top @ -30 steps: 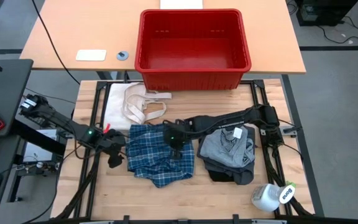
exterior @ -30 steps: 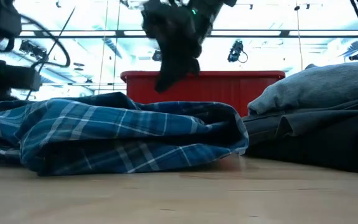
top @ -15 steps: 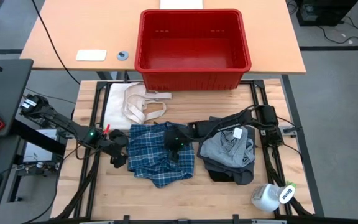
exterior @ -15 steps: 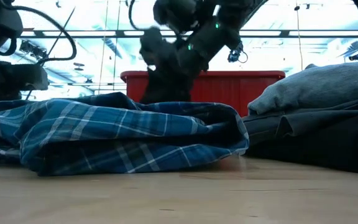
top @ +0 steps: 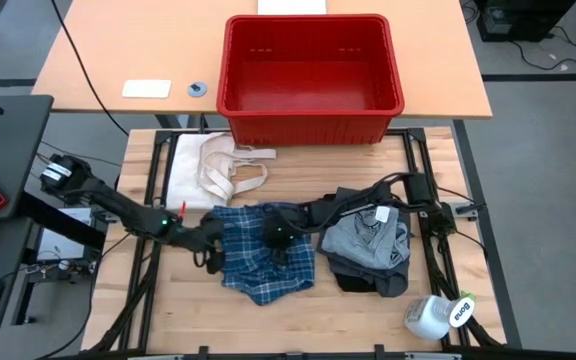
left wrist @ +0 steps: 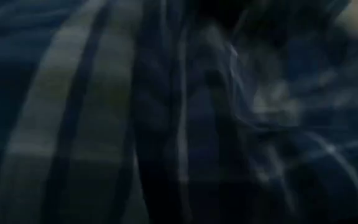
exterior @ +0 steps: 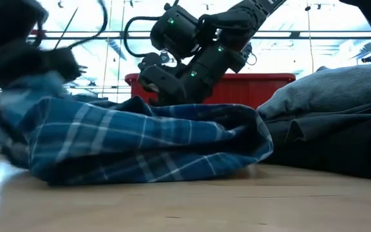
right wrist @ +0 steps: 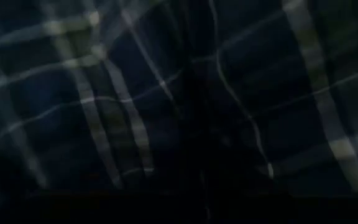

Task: Fold Laundry from Bin
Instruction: Stack the folded blue checkered pants on top of the folded gray shirt

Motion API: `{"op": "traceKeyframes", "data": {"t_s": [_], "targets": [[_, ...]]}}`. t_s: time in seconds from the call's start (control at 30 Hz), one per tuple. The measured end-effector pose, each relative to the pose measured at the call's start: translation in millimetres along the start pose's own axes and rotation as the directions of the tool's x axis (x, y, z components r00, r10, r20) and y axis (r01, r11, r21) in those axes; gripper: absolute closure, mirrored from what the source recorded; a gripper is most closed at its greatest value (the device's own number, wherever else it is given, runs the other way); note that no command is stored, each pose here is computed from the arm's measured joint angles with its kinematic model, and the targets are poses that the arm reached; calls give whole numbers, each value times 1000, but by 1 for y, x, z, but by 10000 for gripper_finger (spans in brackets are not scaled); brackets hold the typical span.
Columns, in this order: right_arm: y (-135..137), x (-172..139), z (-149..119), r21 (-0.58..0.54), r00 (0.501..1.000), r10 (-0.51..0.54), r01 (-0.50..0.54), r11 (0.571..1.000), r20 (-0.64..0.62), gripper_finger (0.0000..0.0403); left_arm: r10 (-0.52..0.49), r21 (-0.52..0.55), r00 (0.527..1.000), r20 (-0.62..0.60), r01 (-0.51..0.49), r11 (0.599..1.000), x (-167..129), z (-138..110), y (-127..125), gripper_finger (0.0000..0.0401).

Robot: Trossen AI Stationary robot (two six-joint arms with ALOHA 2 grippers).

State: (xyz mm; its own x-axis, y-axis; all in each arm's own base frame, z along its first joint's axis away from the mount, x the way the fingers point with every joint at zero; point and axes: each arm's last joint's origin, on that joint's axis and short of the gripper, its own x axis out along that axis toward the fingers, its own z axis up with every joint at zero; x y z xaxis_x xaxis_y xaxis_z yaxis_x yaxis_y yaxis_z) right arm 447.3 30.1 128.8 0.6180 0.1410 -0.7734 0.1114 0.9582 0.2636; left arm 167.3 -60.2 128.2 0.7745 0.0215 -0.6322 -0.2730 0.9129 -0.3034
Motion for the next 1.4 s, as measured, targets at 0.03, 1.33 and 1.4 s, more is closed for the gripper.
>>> {"op": "traceKeyframes", "data": {"t_s": [0.03,1.33,1.4], "targets": [[1,1,0,6,1000,3,-3,1000,6,352,-26,-14,999,42,27,1000,1,6,-3,13],[-5,-117,15,99,988,-74,88,991,-138,353,78,117,997,17,-80,990,-3,80,-4,13],[-5,-113,8,115,981,-47,69,991,-187,353,95,103,994,-62,-89,991,-7,73,0,13]]}}
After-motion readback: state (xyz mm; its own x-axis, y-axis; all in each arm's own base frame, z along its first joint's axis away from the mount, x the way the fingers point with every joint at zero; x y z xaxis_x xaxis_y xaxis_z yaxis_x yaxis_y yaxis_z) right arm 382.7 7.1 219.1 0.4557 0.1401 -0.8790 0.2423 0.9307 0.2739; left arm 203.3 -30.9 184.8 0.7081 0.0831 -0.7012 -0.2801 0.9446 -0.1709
